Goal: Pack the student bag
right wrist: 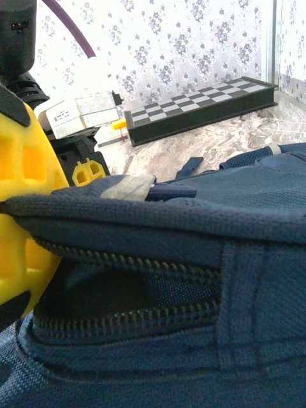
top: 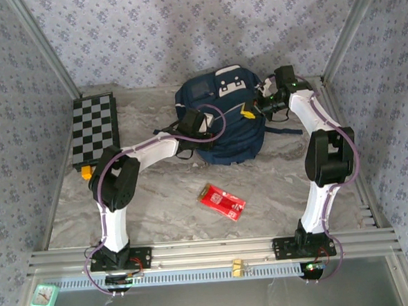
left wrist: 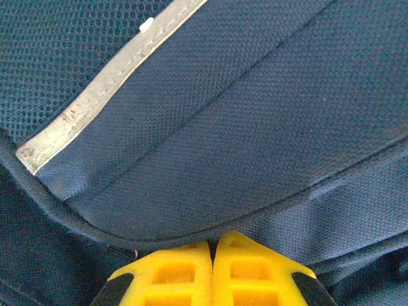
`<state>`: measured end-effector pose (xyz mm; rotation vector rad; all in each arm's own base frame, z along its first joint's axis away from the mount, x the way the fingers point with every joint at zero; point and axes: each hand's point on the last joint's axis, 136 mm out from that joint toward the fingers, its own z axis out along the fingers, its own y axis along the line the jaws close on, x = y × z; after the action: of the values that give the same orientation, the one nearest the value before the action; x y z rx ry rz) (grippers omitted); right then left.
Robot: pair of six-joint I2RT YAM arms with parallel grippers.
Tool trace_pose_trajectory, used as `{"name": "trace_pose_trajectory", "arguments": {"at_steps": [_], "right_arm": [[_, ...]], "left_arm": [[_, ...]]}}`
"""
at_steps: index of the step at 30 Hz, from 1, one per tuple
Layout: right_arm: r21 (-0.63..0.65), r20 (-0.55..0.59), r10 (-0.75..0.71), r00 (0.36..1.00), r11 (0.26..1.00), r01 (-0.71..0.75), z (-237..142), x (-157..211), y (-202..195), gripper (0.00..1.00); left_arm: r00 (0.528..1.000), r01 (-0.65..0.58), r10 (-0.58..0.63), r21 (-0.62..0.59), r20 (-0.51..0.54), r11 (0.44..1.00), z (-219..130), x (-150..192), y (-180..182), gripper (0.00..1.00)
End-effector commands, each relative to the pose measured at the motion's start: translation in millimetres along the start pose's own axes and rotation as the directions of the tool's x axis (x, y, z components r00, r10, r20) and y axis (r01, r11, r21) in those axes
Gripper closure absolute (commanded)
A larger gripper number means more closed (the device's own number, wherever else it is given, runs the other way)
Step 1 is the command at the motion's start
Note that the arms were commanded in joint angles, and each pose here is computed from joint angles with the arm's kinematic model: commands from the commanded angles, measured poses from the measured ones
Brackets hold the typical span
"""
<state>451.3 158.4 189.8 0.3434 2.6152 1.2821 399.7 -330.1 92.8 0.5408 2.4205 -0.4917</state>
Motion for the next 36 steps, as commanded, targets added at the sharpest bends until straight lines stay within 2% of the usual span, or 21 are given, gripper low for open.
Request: {"name": "trace_pose_trajectory", "arguments": {"at_steps": [1,3,7,13,15,19,25,28,33,36], "right_arm": [[-0.074,0.033,-0.091,0.995,0.993,0.093,-21.8,0.2,39.0,1.0],[-0.088,0.021,-0.107,0.994,0.99,0.108,-19.3,3.1,45.8,1.0],[-0.109,-0.034,-0.17,0.985,0.98,0.166,0.1,15.5,66.4,1.0],[-0.142,-0.113,-0.241,0.964,0.964,0.225,33.7,34.3,94.0,1.0],[-0.146,-0.132,-0.228,0.965,0.967,0.209,37.2,34.8,91.2,1.0],[-0.128,-0.095,-0.182,0.979,0.977,0.17,27.4,13.6,73.3,1.0],[-0.152,-0.088,-0.135,0.987,0.981,0.121,16.1,-7.0,55.4,1.0],[-0.131,-0.105,-0.15,0.983,0.982,0.136,20.1,-2.9,50.6,1.0],[-0.13,-0.142,-0.155,0.978,0.982,0.137,36.6,7.1,49.8,1.0],[-0.118,-0.139,-0.182,0.973,0.979,0.166,39.2,12.8,53.8,1.0]], "left_arm": [[0.996,0.004,0.006,-0.112,0.084,0.994,-25.5,-13.4,24.9,1.0],[0.995,0.018,0.0,-0.166,0.104,0.986,-40.5,-6.5,37.2,1.0],[0.994,0.018,-0.002,-0.151,0.111,0.988,-64.2,11.9,37.6,1.0],[0.995,-0.054,0.062,-0.105,0.074,0.993,-85.4,42.3,5.0,1.0],[0.995,-0.073,0.081,-0.118,0.063,0.99,-86.9,46.2,-1.1,1.0],[0.995,-0.063,0.073,-0.135,0.068,0.989,-88.7,46.9,3.6,1.0],[0.995,0.037,-0.019,-0.192,0.098,0.981,-88.1,52.3,55.0,1.0],[0.994,0.08,-0.058,-0.24,0.098,0.968,-86.6,53.5,82.9,1.0],[0.989,0.128,-0.104,-0.264,0.102,0.956,-79.7,45.2,101.4,1.0],[0.99,0.122,-0.102,-0.217,0.102,0.968,-80.9,39.1,90.2,1.0]]}}
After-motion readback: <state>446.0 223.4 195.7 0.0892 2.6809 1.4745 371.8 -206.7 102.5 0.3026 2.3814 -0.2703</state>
